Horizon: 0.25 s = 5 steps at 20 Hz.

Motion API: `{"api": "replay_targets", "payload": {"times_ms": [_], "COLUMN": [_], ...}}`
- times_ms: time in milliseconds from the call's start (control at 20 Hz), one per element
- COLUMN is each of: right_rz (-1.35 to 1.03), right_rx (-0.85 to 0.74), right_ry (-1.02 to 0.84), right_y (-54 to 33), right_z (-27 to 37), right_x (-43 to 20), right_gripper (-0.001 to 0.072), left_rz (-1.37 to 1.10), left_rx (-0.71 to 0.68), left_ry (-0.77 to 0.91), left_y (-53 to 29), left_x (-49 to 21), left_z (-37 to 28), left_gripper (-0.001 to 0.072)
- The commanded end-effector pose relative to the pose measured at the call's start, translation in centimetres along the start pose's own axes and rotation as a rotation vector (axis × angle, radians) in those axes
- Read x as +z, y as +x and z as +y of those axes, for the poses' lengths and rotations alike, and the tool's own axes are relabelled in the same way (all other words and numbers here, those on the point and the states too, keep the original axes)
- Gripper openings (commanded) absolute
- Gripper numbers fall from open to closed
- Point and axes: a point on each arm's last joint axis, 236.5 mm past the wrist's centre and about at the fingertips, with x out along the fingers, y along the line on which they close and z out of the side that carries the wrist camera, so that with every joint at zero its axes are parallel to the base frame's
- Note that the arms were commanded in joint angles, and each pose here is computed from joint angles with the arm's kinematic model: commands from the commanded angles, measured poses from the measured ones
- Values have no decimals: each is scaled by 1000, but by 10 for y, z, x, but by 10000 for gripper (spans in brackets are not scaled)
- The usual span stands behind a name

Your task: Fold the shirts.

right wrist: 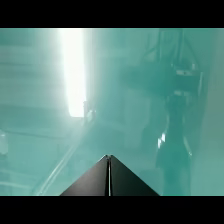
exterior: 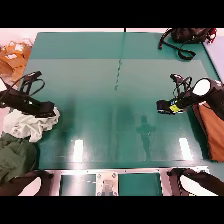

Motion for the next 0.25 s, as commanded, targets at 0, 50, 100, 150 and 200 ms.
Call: {"api": "replay_targets", "payload": {"times_ms": [0, 50, 100, 150, 200], "right_rz": [-14, -14, -14, -14, -14], "right_rx": [9, 9, 9, 9, 9], "right_ry": [-14, -14, -14, -14, -14], "right_y": [2, 2, 2, 2, 2], "right_z": [4, 4, 4, 4, 4], "right_x": [-1, -1, -1, -1, -1], "right_gripper": [19, 19, 20, 19, 20], "left_rz": [-10, -16, -16, -16, -16], "left_rx": [14, 15, 15, 14, 14], "left_ry": [-3, -3, -3, -3, -3], "left_y": [3, 3, 3, 3, 3], "left_x": [-5, -3, -3, -3, -3], "left_z": [3, 4, 4, 4, 4], "left_gripper": [22, 22, 22, 22, 22]}}
